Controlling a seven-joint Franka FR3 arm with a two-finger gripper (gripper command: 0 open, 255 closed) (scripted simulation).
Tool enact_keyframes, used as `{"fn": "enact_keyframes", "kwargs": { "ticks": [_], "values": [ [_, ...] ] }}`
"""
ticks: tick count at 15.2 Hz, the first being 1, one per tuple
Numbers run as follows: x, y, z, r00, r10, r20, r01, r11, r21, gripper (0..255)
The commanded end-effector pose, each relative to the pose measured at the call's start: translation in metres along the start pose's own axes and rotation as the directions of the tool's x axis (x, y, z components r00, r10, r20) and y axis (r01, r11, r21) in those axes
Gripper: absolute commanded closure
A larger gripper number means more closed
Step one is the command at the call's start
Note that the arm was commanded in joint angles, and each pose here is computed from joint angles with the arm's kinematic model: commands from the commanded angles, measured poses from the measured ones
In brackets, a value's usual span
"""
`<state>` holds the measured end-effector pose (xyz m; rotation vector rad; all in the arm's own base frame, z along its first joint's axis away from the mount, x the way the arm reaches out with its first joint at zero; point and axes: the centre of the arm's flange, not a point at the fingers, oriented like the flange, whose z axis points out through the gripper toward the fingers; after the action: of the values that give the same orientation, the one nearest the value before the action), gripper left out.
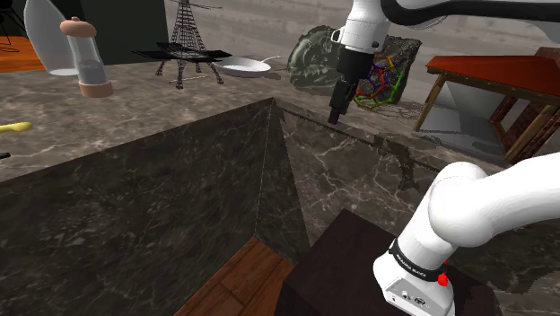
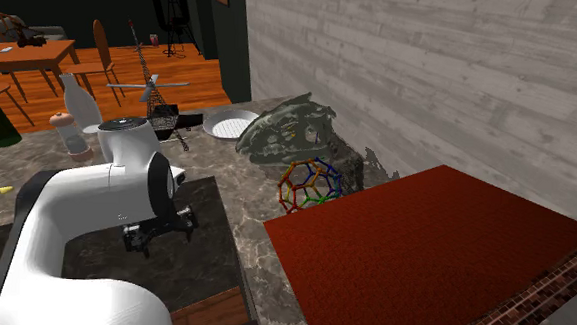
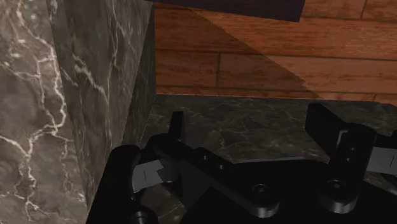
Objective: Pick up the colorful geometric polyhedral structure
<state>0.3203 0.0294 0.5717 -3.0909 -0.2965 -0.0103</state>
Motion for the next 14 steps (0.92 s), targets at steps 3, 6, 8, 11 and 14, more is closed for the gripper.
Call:
{"fn": "enact_keyframes", "kwargs": {
  "ticks": [3, 6, 8, 11, 14],
  "values": [
    [0.011, 0.019, -0.006, 0.997, 0.078, -0.019, -0.078, 0.997, -0.016, 0],
    [0.025, 0.049, -0.016, 0.980, 0.192, -0.050, -0.194, 0.980, -0.036, 0],
    [0.031, 0.069, -0.023, 0.961, 0.267, -0.072, -0.271, 0.962, -0.048, 0],
    [0.038, 0.101, -0.035, 0.921, 0.375, -0.106, -0.382, 0.922, -0.062, 0],
    [0.041, 0.132, -0.047, 0.868, 0.476, -0.141, -0.489, 0.869, -0.072, 0]
  ]
}}
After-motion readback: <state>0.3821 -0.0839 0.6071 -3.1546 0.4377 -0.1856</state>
